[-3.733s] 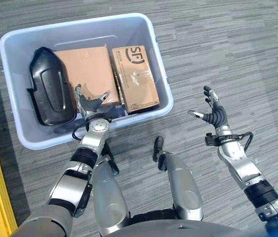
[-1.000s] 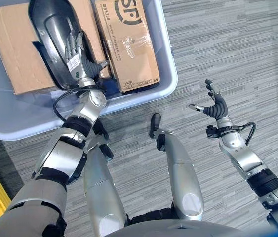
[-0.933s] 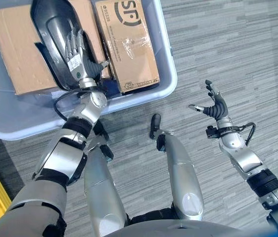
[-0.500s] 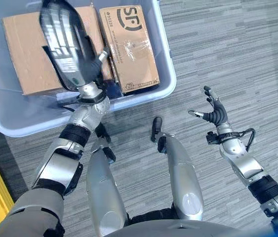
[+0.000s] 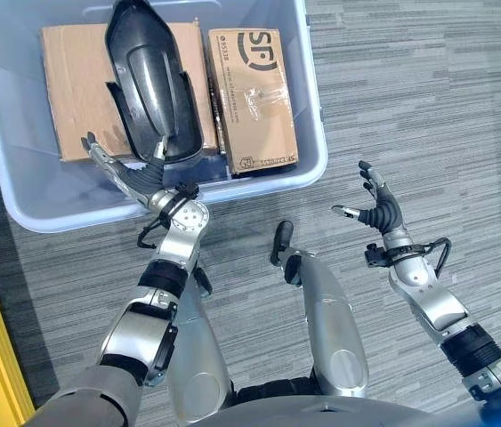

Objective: Move parts from the plastic box to the shelf.

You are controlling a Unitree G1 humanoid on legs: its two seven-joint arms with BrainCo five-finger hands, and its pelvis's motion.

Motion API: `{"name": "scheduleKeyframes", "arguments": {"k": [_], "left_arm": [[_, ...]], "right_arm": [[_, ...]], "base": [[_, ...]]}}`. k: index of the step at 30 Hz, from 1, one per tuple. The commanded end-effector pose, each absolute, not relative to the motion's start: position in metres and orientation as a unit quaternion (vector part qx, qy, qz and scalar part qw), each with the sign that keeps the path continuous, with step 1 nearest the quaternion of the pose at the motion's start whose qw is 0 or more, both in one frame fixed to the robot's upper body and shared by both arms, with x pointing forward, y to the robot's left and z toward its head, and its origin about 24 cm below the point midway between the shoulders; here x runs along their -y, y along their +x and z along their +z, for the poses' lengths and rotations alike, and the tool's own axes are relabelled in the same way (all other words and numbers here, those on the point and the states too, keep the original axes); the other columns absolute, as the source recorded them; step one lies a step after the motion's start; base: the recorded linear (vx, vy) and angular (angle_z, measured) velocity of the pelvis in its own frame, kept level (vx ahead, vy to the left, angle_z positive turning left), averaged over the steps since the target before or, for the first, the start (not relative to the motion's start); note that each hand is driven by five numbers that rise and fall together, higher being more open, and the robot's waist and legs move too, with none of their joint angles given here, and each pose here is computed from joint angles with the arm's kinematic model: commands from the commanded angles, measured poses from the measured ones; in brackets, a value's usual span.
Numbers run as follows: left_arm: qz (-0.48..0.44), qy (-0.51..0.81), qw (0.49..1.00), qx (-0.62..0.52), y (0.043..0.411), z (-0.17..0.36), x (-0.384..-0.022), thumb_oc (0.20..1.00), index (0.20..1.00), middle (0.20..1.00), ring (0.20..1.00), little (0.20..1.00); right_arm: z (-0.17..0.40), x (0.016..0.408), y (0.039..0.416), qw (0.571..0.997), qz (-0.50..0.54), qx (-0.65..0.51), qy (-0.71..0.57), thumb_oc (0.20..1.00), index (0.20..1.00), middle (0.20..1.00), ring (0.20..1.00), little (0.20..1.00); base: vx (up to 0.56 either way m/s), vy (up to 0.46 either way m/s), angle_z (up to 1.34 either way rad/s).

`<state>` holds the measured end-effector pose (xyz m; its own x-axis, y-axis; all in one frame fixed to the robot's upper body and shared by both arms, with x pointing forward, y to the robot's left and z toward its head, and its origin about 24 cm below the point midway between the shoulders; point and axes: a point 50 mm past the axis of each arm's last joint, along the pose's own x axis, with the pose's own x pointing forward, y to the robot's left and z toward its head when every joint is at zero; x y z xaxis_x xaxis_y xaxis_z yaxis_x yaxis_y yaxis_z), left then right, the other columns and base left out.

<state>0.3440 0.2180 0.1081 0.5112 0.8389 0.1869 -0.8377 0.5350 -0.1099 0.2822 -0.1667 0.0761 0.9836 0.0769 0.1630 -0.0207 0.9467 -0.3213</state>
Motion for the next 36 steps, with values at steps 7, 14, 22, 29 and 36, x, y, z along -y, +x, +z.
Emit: {"name": "scheduleKeyframes", "arguments": {"k": [7, 14, 22, 29, 36], "left_arm": [[0.493, 0.094, 0.855, 0.133, 0.364, 0.153, -0.244, 1.000, 1.000, 1.000, 1.000, 1.000], [0.554, 0.120, 0.815, 0.122, 0.367, 0.177, -0.270, 1.000, 1.000, 1.000, 1.000, 1.000], [0.572, 0.111, 0.810, 0.067, 0.368, 0.177, -0.290, 1.000, 1.000, 1.000, 1.000, 1.000], [0.489, 0.155, 0.857, -0.056, 0.377, 0.149, -0.287, 1.000, 1.000, 1.000, 1.000, 1.000], [0.464, 0.235, 0.852, -0.058, 0.380, 0.151, -0.284, 1.000, 1.000, 1.000, 1.000, 1.000]], "right_arm": [[0.102, 0.167, 0.290, 0.977, 0.036, 0.126, -0.171, 1.000, 1.000, 1.000, 1.000, 1.000], [0.104, 0.165, 0.295, 0.976, 0.039, 0.121, -0.179, 1.000, 1.000, 1.000, 1.000, 1.000], [0.108, 0.164, 0.301, 0.973, 0.036, 0.120, -0.192, 1.000, 1.000, 1.000, 1.000, 1.000], [0.116, 0.164, 0.308, 0.972, 0.027, 0.126, -0.199, 1.000, 1.000, 1.000, 1.000, 1.000], [0.122, 0.167, 0.310, 0.971, 0.017, 0.127, -0.203, 1.000, 1.000, 1.000, 1.000, 1.000]], "base": [[0.00, 0.054, -0.02], [0.00, 0.047, -0.02], [-0.01, 0.050, 0.00], [-0.01, 0.047, 0.02], [0.00, 0.022, -0.03]]}}
